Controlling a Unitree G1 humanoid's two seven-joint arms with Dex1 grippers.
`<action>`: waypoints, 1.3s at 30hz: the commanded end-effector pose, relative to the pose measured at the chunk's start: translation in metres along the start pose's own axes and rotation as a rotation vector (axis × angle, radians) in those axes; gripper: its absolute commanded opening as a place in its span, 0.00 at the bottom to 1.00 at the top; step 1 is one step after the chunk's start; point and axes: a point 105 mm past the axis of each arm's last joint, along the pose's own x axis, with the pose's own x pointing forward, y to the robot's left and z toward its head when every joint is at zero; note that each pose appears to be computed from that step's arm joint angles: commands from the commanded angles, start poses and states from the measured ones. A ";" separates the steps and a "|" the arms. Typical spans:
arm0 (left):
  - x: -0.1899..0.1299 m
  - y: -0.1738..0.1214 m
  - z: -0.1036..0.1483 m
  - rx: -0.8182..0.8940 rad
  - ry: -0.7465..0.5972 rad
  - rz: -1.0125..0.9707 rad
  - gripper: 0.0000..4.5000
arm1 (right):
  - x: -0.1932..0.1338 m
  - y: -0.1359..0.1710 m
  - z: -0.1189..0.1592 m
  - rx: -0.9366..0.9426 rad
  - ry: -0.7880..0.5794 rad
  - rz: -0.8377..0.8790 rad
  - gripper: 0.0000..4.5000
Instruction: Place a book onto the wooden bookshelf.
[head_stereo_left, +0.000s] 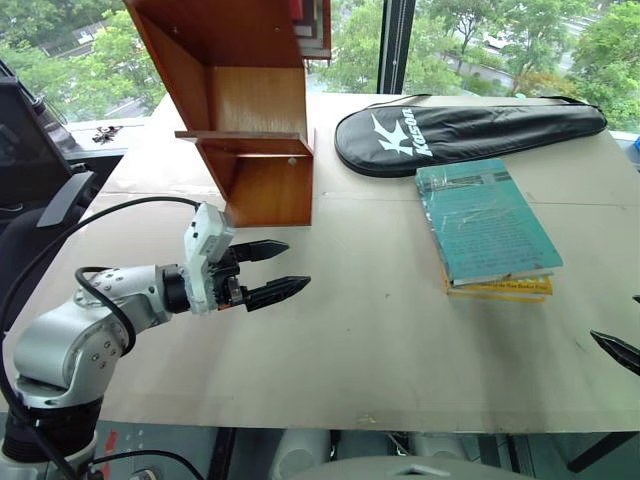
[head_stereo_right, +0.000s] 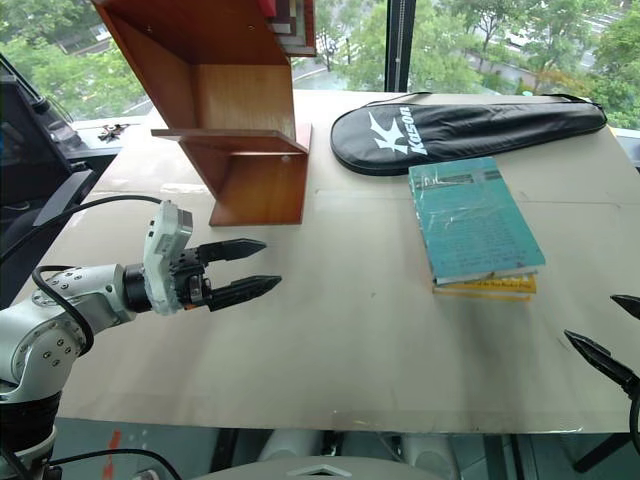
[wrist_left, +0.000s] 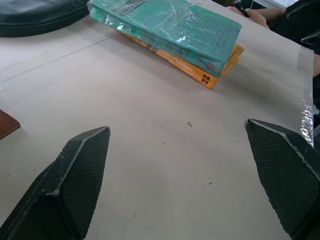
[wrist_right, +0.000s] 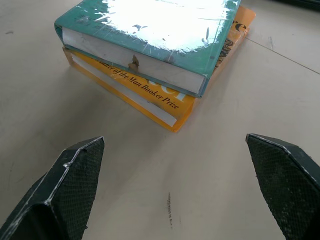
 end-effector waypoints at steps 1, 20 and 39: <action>0.007 -0.007 0.014 0.067 -0.034 -0.045 0.99 | 0.006 -0.006 0.014 -0.037 -0.053 -0.062 1.00; 0.023 -0.040 0.040 0.278 -0.098 -0.195 1.00 | 0.143 -0.112 0.074 0.134 0.165 -0.406 0.01; 0.010 -0.056 0.048 0.287 -0.171 -0.201 1.00 | 0.226 -0.016 0.065 0.120 0.206 0.296 0.01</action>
